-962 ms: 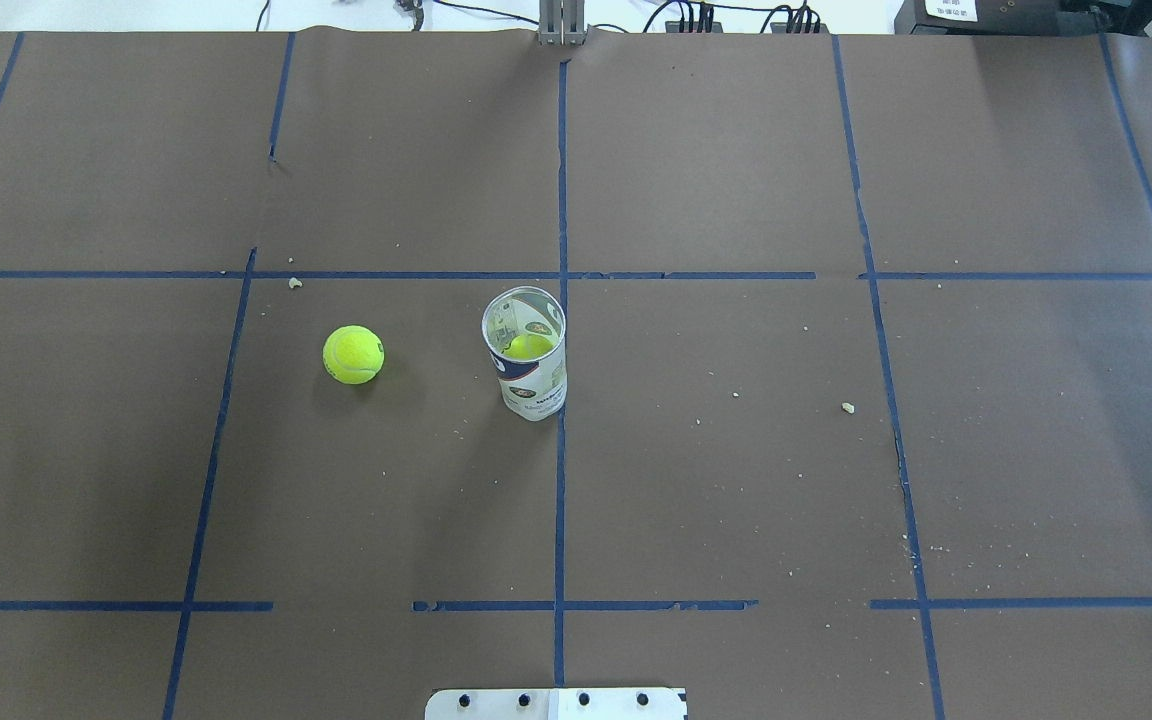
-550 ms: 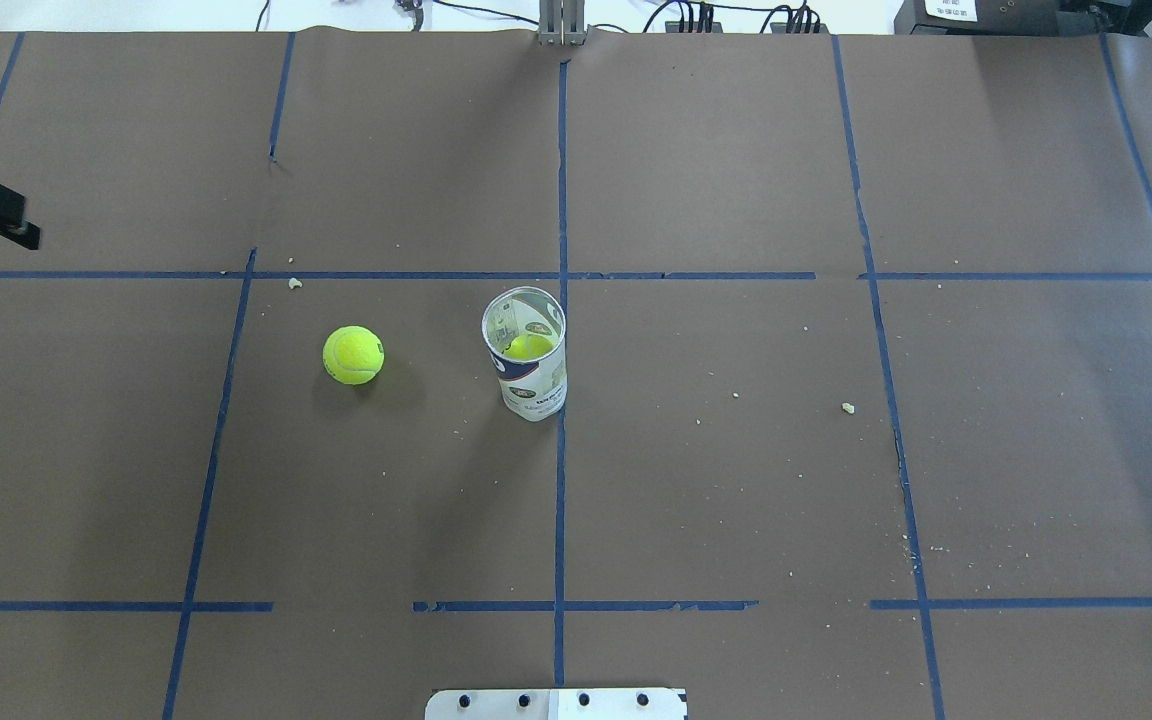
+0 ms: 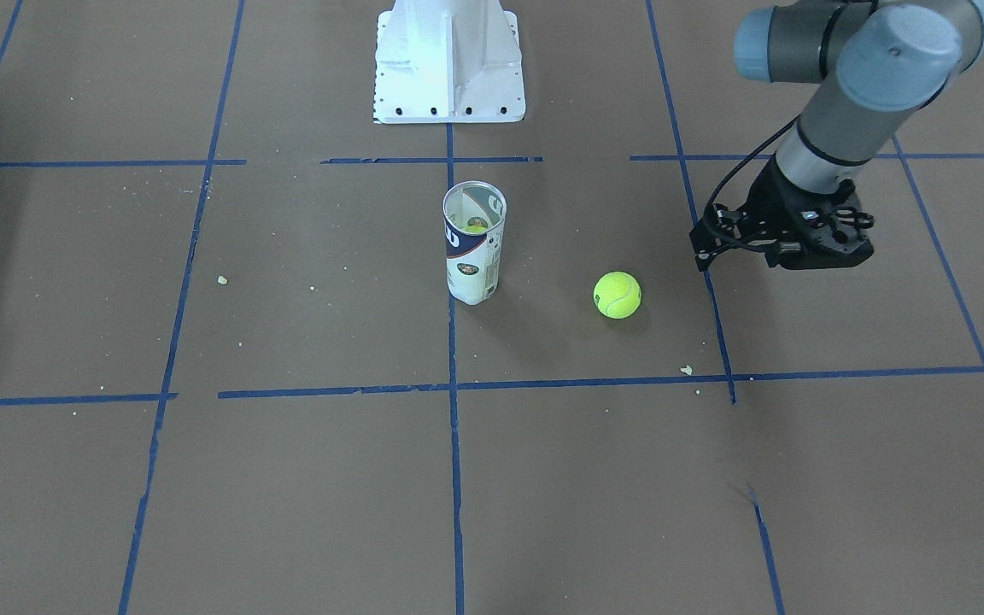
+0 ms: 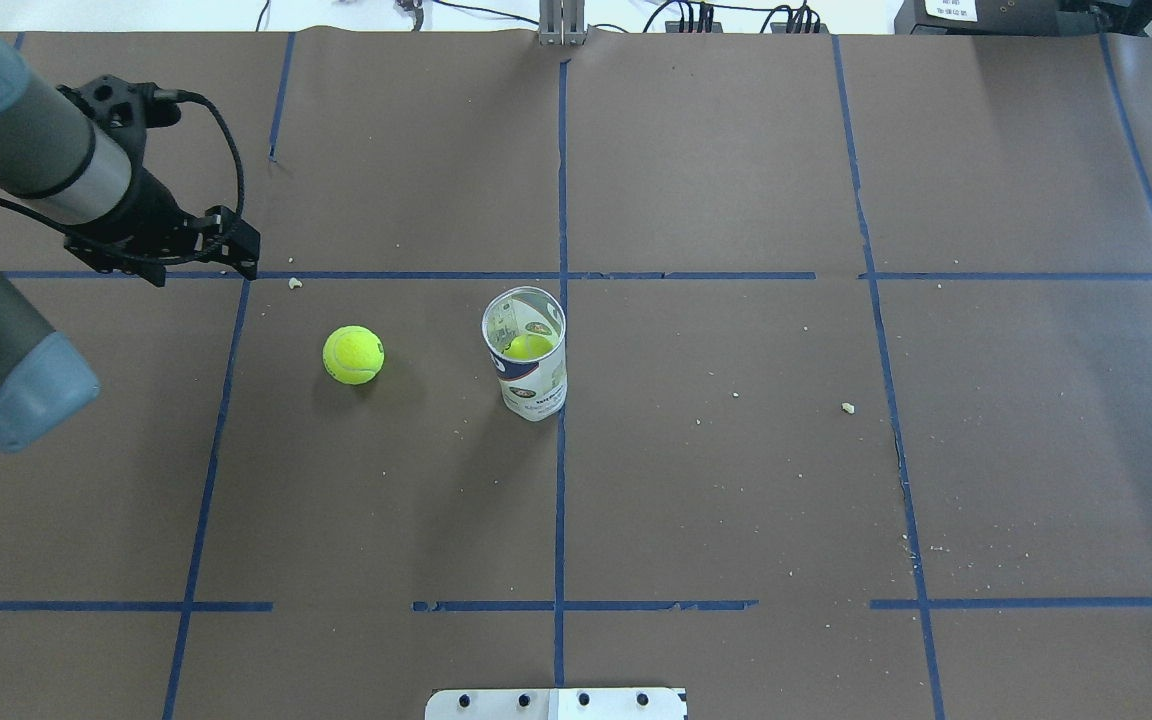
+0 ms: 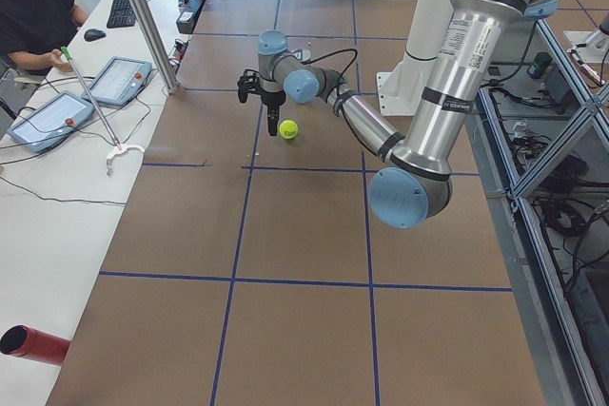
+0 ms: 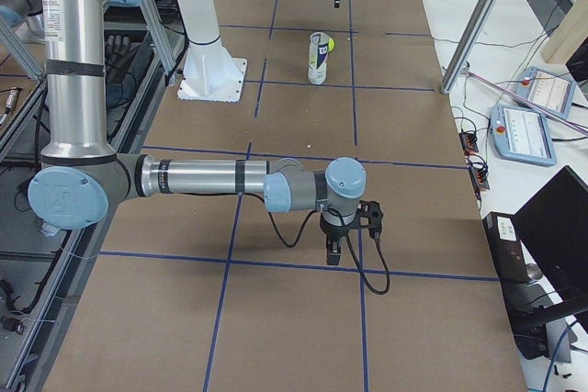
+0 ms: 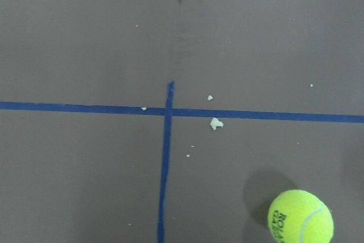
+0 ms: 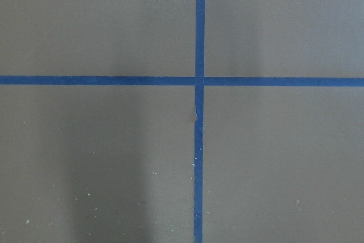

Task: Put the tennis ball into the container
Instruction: 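Reach the left gripper down toward the yellow-green tennis ball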

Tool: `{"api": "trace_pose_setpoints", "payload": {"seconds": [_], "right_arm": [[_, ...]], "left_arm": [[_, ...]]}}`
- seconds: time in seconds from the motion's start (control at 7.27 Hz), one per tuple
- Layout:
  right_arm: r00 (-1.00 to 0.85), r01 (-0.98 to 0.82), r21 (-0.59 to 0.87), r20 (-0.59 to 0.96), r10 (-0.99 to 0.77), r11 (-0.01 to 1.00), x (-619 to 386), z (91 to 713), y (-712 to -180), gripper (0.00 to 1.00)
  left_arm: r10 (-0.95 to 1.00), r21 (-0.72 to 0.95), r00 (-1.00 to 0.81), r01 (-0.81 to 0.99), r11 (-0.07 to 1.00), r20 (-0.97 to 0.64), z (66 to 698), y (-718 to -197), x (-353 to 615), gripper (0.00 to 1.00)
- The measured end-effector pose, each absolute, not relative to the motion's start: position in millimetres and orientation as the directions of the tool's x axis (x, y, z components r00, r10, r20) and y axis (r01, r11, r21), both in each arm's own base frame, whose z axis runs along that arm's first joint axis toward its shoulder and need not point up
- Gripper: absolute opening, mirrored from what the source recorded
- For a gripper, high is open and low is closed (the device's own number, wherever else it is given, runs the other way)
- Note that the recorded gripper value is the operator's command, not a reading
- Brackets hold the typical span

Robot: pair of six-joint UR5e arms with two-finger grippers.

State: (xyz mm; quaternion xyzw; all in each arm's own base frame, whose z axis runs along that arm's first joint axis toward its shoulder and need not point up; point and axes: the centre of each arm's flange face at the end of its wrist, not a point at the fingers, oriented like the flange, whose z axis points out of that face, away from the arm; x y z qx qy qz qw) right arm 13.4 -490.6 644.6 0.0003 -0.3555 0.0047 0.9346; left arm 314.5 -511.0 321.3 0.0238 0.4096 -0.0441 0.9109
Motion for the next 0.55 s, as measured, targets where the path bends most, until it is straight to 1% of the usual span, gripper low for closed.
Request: {"api": "trace_pose_setpoints", "payload": {"seconds": [0.55], "right_arm": [[0.747,-0.009,-0.003,0.665,0.008,1.0,13,645,-491,1.0]], "left_arm": [[-0.118,-0.038,0.656,0.134,0.99,-0.746,329,-501,418,1.0]]}}
